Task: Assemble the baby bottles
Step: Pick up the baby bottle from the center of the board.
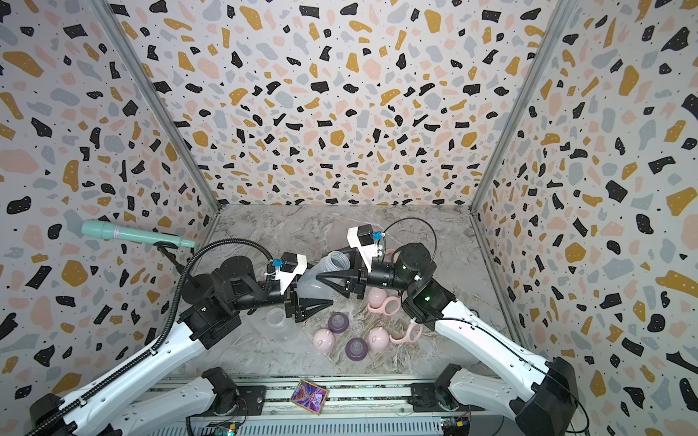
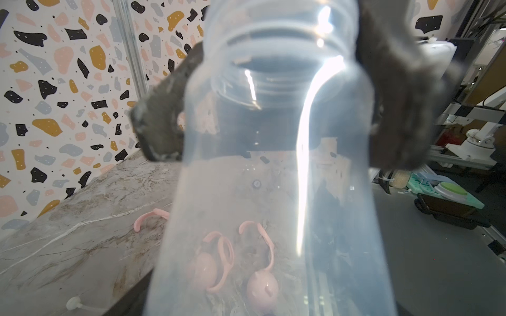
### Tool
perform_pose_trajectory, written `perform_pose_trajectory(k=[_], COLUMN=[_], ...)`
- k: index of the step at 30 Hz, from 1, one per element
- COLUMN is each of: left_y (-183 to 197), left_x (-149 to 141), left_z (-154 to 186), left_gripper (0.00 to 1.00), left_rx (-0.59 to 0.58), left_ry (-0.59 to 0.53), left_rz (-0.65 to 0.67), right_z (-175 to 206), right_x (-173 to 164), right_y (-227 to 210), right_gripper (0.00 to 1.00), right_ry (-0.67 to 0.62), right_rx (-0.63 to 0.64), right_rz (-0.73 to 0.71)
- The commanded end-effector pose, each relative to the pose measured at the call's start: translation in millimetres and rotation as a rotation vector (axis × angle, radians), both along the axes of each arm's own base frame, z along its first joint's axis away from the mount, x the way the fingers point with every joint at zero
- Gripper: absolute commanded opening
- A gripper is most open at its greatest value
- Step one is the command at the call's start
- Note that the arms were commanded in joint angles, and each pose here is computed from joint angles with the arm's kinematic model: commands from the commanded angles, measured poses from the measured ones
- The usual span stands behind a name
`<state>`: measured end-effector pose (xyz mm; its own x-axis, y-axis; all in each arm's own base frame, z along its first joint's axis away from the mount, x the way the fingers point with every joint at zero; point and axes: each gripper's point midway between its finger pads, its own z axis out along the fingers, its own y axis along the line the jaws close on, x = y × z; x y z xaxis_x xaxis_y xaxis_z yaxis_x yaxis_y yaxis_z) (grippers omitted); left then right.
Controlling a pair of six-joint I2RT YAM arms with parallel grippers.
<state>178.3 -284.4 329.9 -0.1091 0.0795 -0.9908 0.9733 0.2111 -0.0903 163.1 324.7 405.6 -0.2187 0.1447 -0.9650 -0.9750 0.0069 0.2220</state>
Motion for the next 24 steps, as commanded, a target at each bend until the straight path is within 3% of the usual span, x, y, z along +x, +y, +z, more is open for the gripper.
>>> perform_pose_trajectory(k=[1,8,9,13,15,16,21,24], left_y=[1.2,-2.0,-2.0,2.9,8.9,13.4,39.9,50.2], left_x=[6.1,8.0,8.9,18.3,26.5,32.8,62.8,73.1], left_z=[21.7,19.7,17.2,6.0,0.1,-2.8,-22.0,-34.6], left_gripper=[0.84,0.64,0.61,0.48,0.45,0.43,0.32,0.25], left_rx=[-0.088,-0.085,-0.075,-0.037,-0.019,-0.011,0.041,0.081], left_ry=[-0.030,0.004,0.010,0.029,0.033,0.033,0.046,0.046], left_rz=[0.027,0.019,0.023,0.093,0.161,0.210,0.455,0.538], right_z=[6.5,9.2,8.7,0.7,-5.2,-10.4,-47.3,-97.4], right_x=[-20.9,-24.0,-23.6,-9.9,2.3,9.0,43.4,75.3], right_y=[1.3,-1.6,-1.9,-6.0,-14.7,-21.1,-67.3,-104.9], right_gripper=[0.03,0.04,0.08,0.65,0.83,0.88,0.92,0.89], right_ry=[-0.001,0.003,0.002,0.021,0.047,0.066,0.231,0.430], right_rx=[0.040,0.077,0.073,-0.018,-0.076,-0.112,-0.259,-0.348], right_rz=[0.091,0.099,0.093,-0.016,-0.116,-0.173,-0.486,-0.680])
